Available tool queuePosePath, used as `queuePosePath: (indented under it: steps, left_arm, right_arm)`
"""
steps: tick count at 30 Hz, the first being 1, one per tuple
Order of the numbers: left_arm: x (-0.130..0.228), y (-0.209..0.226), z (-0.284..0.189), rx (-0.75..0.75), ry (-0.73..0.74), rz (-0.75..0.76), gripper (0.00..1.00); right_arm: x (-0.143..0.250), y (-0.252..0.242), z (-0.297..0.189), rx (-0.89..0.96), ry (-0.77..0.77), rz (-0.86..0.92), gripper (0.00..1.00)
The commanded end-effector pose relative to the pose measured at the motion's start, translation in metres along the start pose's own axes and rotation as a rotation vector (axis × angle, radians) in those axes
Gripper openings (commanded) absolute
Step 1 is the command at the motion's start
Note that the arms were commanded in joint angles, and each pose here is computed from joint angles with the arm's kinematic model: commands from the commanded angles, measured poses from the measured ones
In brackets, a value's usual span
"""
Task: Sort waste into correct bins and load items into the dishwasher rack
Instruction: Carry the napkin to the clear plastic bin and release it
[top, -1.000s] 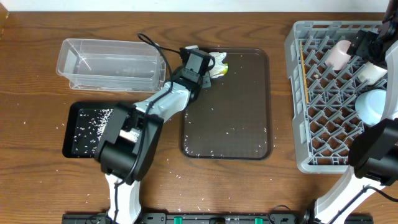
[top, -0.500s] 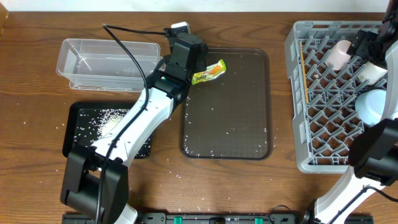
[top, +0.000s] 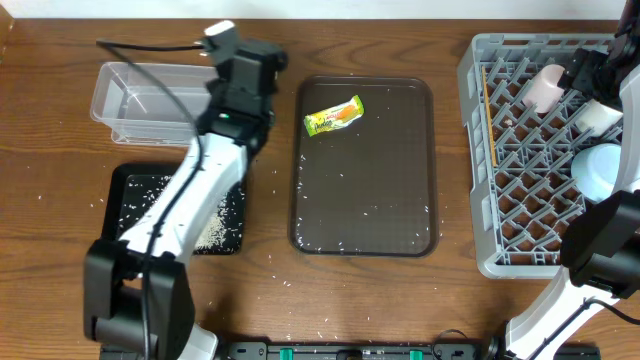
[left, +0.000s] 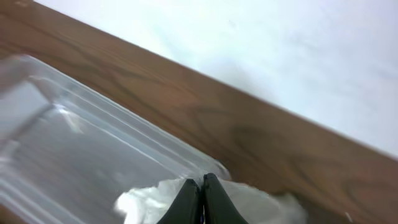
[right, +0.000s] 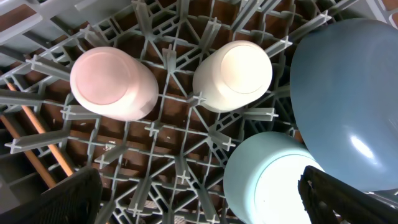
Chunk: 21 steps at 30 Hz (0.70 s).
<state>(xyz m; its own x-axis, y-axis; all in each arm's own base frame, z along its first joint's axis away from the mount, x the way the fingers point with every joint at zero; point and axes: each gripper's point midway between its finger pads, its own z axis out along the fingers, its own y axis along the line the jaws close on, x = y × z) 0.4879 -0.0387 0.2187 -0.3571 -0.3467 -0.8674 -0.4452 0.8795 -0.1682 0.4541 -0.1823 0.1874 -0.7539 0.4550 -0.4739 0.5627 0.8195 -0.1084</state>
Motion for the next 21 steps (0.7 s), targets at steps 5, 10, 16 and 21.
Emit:
queuePosePath:
  steps: [5,10,16,21]
  left_arm:
    - [-0.026,0.054,0.013,-0.108,-0.026,-0.042,0.06]
    - [-0.02,0.071,0.017,-0.145,0.011,-0.08,0.67]
    - [-0.004,0.05,0.018,-0.021,0.105,-0.077,0.78]
    - [0.042,-0.032,-0.011,0.472,0.364,0.02,0.72]
  right_arm:
    - [0.0,0.0,0.001,0.0,0.001,0.011,0.99]
    - [-0.001,0.0,0.001,0.001,0.001,0.011,0.99]
    - [-0.001,0.0,0.001,0.001,0.001,0.011,0.99]
    - [-0.001,0.0,0.001,0.001,0.001,0.011,0.99]
